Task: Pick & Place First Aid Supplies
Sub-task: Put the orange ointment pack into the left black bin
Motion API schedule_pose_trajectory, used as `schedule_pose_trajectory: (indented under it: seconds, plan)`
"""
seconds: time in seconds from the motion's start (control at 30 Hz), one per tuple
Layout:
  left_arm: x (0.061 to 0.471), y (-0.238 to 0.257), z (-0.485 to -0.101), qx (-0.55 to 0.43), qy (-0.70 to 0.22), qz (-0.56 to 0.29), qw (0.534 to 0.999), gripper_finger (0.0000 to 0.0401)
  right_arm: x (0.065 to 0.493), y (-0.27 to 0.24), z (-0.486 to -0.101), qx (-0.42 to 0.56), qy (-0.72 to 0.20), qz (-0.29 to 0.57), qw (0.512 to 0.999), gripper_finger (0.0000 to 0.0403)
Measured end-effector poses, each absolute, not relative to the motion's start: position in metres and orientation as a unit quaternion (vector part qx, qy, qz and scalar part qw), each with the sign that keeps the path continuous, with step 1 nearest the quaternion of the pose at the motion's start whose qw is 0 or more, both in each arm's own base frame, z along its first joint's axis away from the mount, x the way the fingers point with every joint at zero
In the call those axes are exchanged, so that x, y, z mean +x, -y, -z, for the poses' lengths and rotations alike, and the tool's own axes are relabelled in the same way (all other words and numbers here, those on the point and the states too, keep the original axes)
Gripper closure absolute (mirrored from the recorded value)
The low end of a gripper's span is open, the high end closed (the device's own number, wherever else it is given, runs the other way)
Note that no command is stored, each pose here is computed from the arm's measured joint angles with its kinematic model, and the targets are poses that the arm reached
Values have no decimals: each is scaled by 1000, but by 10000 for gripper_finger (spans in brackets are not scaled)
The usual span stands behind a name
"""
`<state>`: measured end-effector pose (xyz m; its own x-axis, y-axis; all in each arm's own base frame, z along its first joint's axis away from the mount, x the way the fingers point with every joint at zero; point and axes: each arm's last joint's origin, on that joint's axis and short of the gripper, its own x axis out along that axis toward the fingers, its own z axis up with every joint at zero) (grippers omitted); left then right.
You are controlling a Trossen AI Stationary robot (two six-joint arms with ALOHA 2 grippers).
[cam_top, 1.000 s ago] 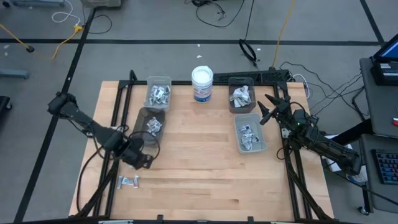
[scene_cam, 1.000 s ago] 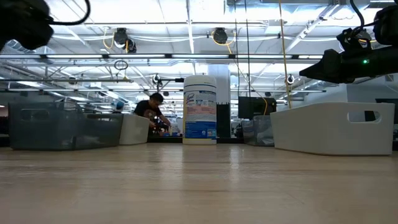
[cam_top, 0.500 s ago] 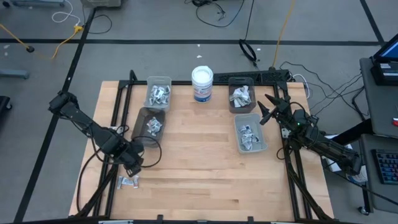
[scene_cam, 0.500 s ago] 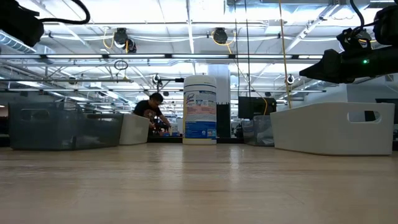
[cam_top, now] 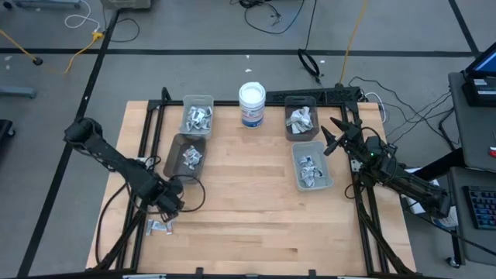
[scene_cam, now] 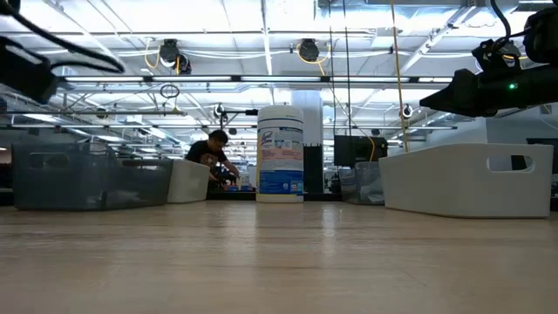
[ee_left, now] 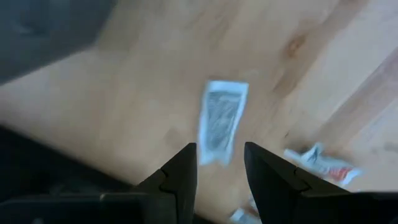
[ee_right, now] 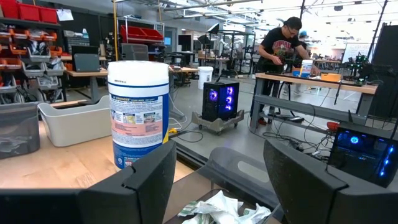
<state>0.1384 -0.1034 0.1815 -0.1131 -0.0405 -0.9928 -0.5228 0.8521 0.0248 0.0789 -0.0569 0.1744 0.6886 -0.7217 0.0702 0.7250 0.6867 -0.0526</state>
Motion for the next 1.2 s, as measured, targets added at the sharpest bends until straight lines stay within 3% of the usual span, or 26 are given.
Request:
schedule_pose_trajectory:
  seconds: [0.27,0.47,0.57,0.67,0.73,0.93,1.2]
  plan:
    - [134,107,-139,-187,-737,-194,620,265,79,57,-174,-38,22,394,918,165]
    - [132,111,-131,-187,-737,-199,618,271,79,57,-175,-38,22,394,918,165]
    - [134,113,-130,-192,-733,-185,626,305,79,57,-174,-38,22,394,918,165]
    - [136,114,-130,-197,-730,-175,630,368,79,57,-174,-38,22,394,918,165]
    - [135,114,-130,-203,-730,-175,629,389,79,57,-174,-38,22,394,918,165]
    - [137,116,-146,-254,-718,-185,620,397,79,57,-174,-38,22,394,918,165]
    - [143,121,-181,-311,-676,-141,653,399,79,57,-174,-38,22,394,918,165]
